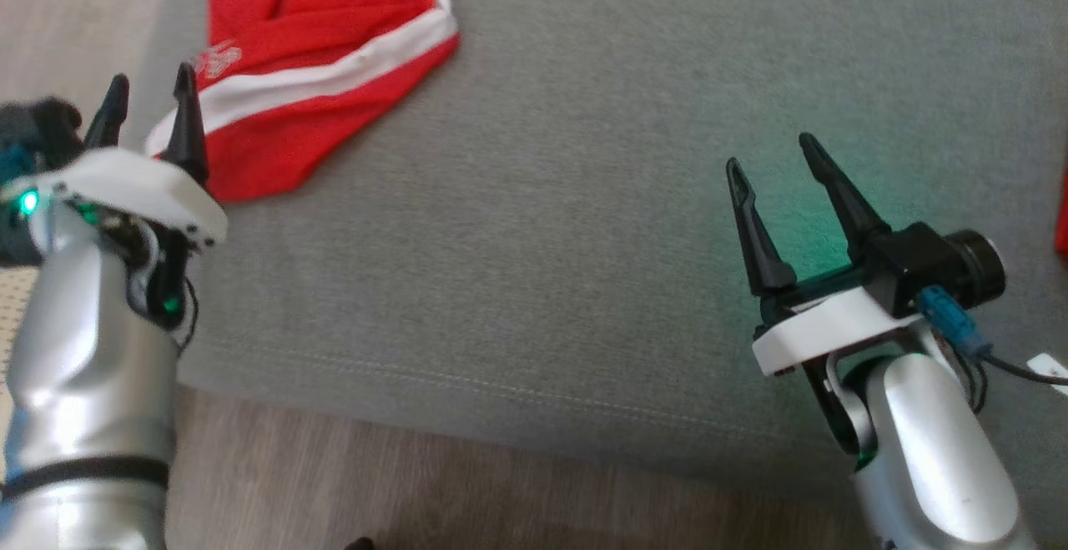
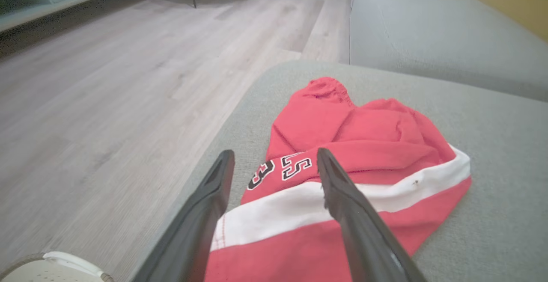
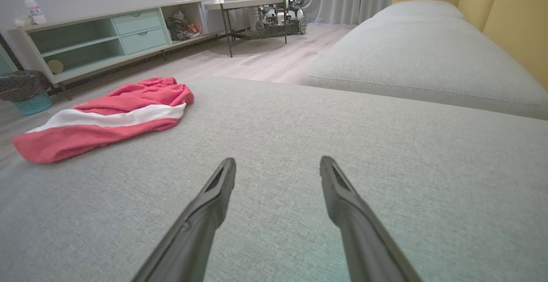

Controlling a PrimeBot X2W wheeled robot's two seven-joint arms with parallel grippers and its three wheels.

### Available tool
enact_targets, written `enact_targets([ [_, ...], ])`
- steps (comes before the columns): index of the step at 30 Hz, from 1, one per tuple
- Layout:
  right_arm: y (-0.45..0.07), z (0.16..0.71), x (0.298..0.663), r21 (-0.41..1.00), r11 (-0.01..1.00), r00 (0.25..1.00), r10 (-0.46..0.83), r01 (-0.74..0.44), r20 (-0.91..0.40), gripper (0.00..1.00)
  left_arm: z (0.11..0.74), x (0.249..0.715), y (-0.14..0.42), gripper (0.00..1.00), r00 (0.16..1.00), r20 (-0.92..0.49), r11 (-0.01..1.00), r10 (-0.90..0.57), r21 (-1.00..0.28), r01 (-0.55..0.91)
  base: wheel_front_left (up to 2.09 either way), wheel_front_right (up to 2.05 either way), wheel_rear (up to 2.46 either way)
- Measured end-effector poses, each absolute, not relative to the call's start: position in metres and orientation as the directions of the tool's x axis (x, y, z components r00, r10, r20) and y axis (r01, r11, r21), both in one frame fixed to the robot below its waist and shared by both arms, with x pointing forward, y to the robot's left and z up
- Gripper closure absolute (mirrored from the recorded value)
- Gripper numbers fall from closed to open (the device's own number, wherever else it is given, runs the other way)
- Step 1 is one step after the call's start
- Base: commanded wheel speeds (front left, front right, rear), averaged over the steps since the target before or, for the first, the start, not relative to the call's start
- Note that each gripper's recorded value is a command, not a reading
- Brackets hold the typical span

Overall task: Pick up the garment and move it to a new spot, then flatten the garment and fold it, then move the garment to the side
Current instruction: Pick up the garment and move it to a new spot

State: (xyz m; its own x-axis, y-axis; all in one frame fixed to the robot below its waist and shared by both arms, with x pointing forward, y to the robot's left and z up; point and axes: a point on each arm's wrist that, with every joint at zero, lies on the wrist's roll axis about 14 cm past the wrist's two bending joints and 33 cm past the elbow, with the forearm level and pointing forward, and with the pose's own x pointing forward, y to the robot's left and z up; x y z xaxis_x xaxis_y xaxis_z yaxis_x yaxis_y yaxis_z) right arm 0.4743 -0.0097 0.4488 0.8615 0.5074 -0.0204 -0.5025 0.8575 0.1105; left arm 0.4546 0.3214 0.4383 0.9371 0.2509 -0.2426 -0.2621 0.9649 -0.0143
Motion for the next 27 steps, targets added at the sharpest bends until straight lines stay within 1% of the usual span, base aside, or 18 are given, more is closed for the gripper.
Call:
enact_targets([
  [4,-0.021,0.445,0.481,0.106,0.872,0.876,0.482,-0.477,-0.026,0.00,0.411,0.473,0.318,0.00,0.905,-0.364,0.970,0.219,-0.015,-0.241,0.00,0.00,0.00],
  [10,-0.033,0.438,0.485,0.098,0.887,0.888,0.457,-0.452,-0.047,0.00,0.377,0.485,0.308,0.00,0.848,-0.500,0.981,0.175,0.010,-0.196,0.00,0.00,0.00],
  [13,-0.038,0.435,0.486,0.095,0.892,0.892,0.448,-0.442,-0.055,0.00,0.368,0.492,0.301,0.00,0.832,-0.533,0.985,0.154,0.011,-0.175,0.00,0.00,0.00],
  [19,-0.044,0.434,0.492,0.083,0.899,0.899,0.435,-0.430,-0.051,0.00,0.360,0.508,0.285,0.00,0.825,-0.555,0.992,0.107,-0.003,-0.130,0.00,0.00,0.00],
  [20,-0.045,0.433,0.492,0.083,0.900,0.900,0.432,-0.427,-0.054,0.00,0.358,0.509,0.283,0.15,0.820,-0.563,0.992,0.099,-0.005,-0.123,0.00,0.00,0.00],
  [21,-0.046,0.432,0.492,0.083,0.901,0.901,0.430,-0.425,-0.057,0.00,0.357,0.510,0.281,0.15,0.817,-0.569,0.993,0.093,-0.007,-0.118,0.00,0.00,0.00],
  [22,-0.046,0.431,0.492,0.083,0.902,0.902,0.429,-0.423,-0.059,0.00,0.356,0.511,0.280,0.74,0.814,-0.574,0.993,0.089,-0.010,-0.116,0.00,0.00,0.00],
  [23,-0.048,0.431,0.492,0.083,0.903,0.903,0.426,-0.421,-0.061,0.00,0.353,0.511,0.278,1.00,0.806,-0.586,0.993,0.081,-0.022,-0.116,0.00,0.00,0.00],
  [25,-0.048,0.431,0.492,0.081,0.904,0.904,0.424,-0.419,-0.059,0.00,0.353,0.510,0.278,1.00,0.806,-0.587,0.994,0.078,-0.021,-0.112,0.00,0.00,0.00],
  [27,-0.049,0.433,0.492,0.079,0.905,0.905,0.423,-0.418,-0.056,0.00,0.360,0.512,0.284,1.00,0.830,-0.551,0.994,0.086,-0.010,-0.109,0.00,0.00,0.00],
])
